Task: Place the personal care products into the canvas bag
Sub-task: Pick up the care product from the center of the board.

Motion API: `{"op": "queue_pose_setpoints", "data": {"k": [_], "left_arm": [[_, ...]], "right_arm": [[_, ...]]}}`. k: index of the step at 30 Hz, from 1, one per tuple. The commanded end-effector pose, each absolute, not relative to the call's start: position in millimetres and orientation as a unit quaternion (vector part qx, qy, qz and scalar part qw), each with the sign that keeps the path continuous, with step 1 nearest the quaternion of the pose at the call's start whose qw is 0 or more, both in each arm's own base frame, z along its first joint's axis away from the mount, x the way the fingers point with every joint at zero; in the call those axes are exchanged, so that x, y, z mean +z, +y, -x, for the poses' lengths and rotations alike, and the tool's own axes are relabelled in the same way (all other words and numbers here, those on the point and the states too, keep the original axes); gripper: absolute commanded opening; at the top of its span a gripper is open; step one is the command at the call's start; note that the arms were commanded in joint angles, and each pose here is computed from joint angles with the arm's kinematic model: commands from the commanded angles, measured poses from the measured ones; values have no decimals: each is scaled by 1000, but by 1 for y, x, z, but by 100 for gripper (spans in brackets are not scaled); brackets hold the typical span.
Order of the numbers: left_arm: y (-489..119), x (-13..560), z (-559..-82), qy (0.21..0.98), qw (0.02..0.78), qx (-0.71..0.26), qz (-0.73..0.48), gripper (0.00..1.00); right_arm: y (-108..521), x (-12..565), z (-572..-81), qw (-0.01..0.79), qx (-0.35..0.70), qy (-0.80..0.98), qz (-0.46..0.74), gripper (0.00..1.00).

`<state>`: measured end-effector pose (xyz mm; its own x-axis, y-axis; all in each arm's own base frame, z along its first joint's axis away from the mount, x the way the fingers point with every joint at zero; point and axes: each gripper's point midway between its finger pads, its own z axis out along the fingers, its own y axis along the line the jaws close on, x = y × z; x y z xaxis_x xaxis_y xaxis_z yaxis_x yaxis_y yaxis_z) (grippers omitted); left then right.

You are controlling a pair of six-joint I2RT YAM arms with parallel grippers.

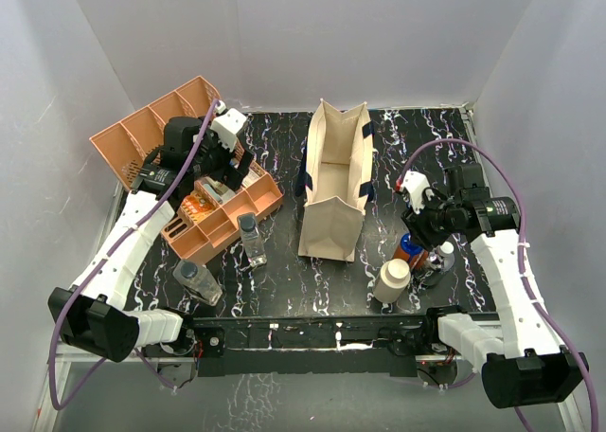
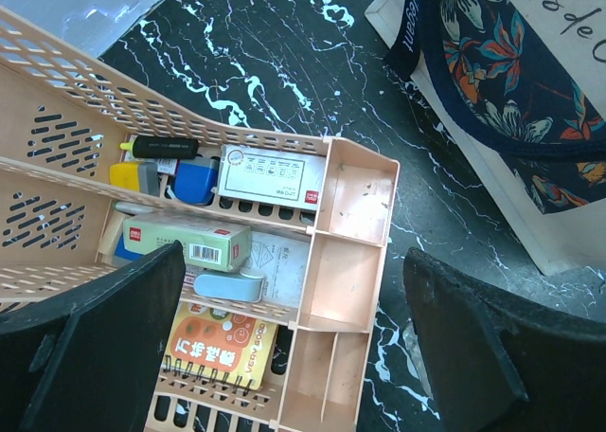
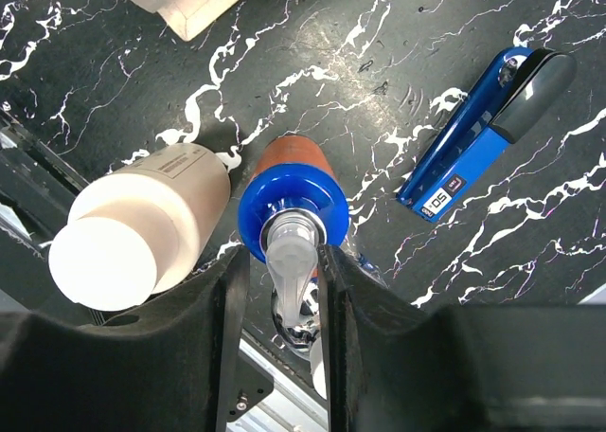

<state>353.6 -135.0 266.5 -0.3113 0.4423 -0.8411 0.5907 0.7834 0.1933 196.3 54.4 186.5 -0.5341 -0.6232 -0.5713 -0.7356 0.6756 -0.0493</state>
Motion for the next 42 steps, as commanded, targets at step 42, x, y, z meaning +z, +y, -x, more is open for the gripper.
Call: {"op": "queue_pose_setpoints", "data": {"k": [42], "left_arm": [[-241, 324, -273, 708, 432, -242, -503, 97]], "right_arm": [[74, 392, -315, 557, 59, 769, 309, 8]]}}
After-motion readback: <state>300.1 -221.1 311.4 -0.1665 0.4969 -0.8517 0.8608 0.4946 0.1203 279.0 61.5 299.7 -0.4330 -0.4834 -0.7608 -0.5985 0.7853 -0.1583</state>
